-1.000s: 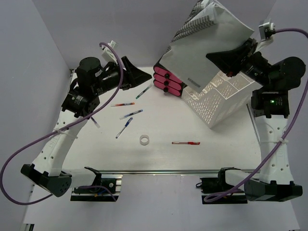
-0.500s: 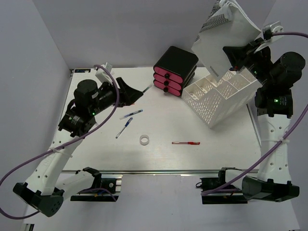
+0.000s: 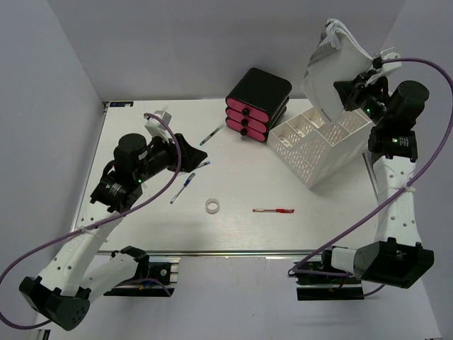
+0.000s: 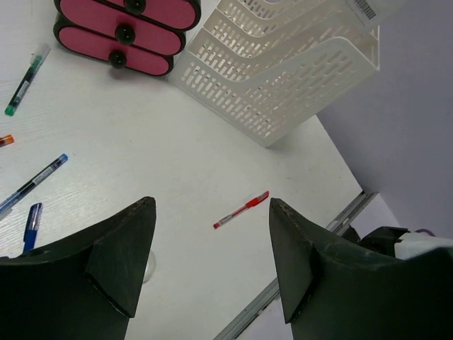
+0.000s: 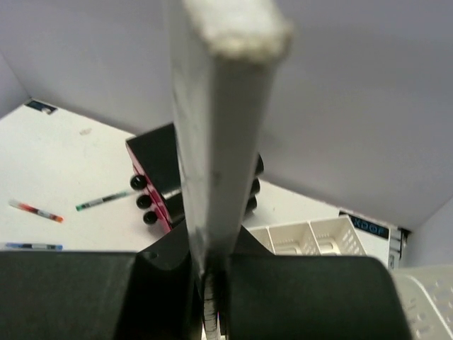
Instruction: Organize the desk
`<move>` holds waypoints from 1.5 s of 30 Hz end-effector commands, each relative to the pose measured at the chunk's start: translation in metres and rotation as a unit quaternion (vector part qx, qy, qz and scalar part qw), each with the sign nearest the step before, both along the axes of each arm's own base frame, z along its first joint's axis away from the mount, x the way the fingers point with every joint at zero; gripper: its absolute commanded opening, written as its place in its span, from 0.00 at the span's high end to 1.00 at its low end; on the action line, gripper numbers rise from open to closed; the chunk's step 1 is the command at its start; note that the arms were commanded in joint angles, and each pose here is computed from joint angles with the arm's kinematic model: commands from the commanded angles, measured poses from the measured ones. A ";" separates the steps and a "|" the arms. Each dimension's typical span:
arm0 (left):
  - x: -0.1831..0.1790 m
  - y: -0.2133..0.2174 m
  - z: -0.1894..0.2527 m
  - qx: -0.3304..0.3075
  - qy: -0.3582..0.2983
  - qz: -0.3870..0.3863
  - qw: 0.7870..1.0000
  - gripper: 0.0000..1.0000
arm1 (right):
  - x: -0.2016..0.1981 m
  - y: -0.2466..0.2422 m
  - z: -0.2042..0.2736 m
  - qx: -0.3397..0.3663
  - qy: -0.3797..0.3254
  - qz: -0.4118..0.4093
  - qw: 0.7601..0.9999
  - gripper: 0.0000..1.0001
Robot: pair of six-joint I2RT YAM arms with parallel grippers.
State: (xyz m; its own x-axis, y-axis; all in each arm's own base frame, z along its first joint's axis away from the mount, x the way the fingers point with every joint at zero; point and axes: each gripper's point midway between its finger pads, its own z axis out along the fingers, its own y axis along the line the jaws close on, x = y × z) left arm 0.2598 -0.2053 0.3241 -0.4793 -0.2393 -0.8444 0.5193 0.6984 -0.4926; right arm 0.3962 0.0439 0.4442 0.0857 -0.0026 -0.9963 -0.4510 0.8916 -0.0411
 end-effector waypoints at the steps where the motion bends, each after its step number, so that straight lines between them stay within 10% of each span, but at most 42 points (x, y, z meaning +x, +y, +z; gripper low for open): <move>1: 0.000 0.003 0.000 0.009 -0.037 -0.002 0.999 0.25 | -0.006 -0.005 0.025 -0.032 -0.078 -0.004 0.996 1.00; 45: -0.027 0.018 -0.043 0.049 -0.055 -0.020 0.997 0.24 | -0.013 -0.002 -0.124 -0.056 0.067 0.037 0.996 0.99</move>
